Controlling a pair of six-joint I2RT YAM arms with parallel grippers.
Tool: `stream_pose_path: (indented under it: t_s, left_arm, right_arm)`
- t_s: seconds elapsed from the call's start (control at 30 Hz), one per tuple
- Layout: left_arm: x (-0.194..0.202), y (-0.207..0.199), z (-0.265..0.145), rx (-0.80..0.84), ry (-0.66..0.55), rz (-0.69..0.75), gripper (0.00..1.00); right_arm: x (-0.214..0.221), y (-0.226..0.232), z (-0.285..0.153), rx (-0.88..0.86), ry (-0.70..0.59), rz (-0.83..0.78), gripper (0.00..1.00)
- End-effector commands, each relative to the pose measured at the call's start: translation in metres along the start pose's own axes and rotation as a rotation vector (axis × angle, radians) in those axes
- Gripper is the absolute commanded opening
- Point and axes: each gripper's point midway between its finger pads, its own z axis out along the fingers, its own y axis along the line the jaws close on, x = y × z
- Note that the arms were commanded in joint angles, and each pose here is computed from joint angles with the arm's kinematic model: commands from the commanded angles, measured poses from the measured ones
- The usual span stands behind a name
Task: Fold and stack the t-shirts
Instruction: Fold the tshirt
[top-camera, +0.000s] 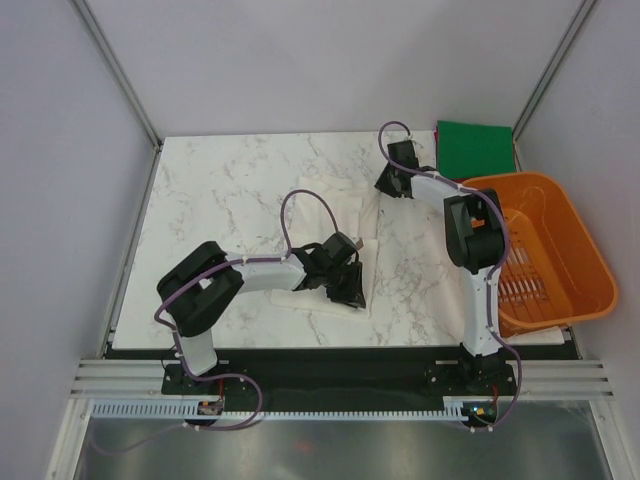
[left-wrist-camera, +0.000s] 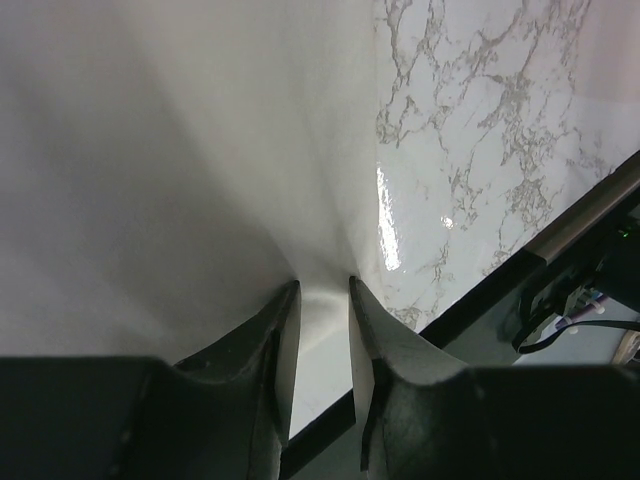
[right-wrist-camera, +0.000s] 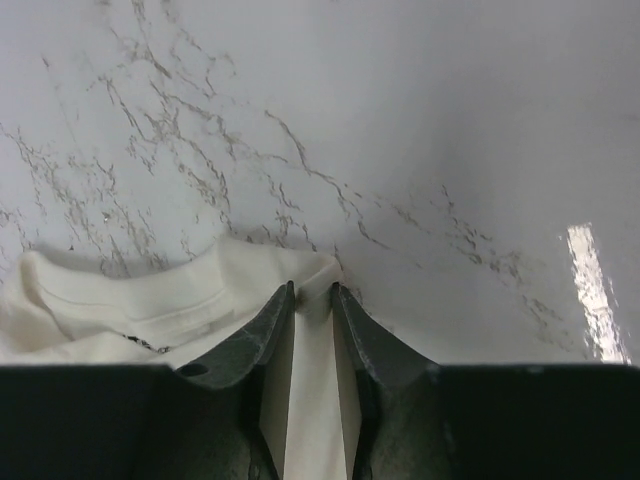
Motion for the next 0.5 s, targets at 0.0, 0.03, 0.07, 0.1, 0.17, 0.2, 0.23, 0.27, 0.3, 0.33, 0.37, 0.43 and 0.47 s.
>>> stream_pose_path:
  t_s: [0.0,0.03,0.07,0.1,0.17,0.2,0.23,0.27,0.3,0.33,0.37,0.43,0.47]
  left_arm:
    - [0.01,0.017,0.007,-0.058,-0.001,-0.031,0.34]
    - [0.011,0.02,0.007,-0.066,-0.002,-0.036,0.34]
    - [0.013,0.021,0.007,-0.069,0.002,-0.038,0.34]
    - [0.014,0.023,0.008,-0.075,0.005,-0.041,0.34]
    - [0.016,0.024,0.009,-0.077,0.009,-0.045,0.34]
    - [0.016,0.024,0.009,-0.078,0.008,-0.044,0.34]
    - [0.015,0.024,0.009,-0.078,0.008,-0.047,0.34]
    - [0.015,0.024,0.009,-0.079,0.007,-0.044,0.34]
    - [0.015,0.024,0.009,-0.079,0.007,-0.045,0.34]
    - [0.015,0.023,0.009,-0.077,0.007,-0.045,0.34]
    - [0.015,0.024,0.008,-0.078,0.008,-0.048,0.34]
    - [0.014,0.019,0.007,-0.063,0.01,-0.05,0.34]
    - [0.013,0.015,0.005,-0.051,0.011,-0.046,0.35]
  right_arm:
    - [-0.018,-0.002,0.017,0.001,-0.054,-0.081,0.3]
    - [-0.021,0.001,0.018,-0.006,-0.061,-0.095,0.27]
    - [-0.023,0.002,0.019,-0.009,-0.065,-0.106,0.26]
    - [-0.023,0.003,0.021,-0.013,-0.061,-0.118,0.27]
    - [-0.026,0.012,0.023,-0.053,-0.053,-0.169,0.28]
    - [-0.027,0.014,0.023,-0.059,-0.053,-0.183,0.29]
    - [-0.029,0.015,0.024,-0.061,-0.055,-0.191,0.31]
    - [-0.034,0.019,0.023,-0.066,-0.061,-0.21,0.33]
    - [-0.033,0.018,0.026,-0.062,-0.06,-0.218,0.34]
    - [-0.037,0.02,0.025,-0.063,-0.064,-0.23,0.35]
    - [-0.036,0.019,0.028,-0.059,-0.059,-0.233,0.36]
    - [-0.038,0.022,0.026,-0.066,-0.054,-0.242,0.37]
    - [-0.039,0.022,0.025,-0.067,-0.052,-0.244,0.38]
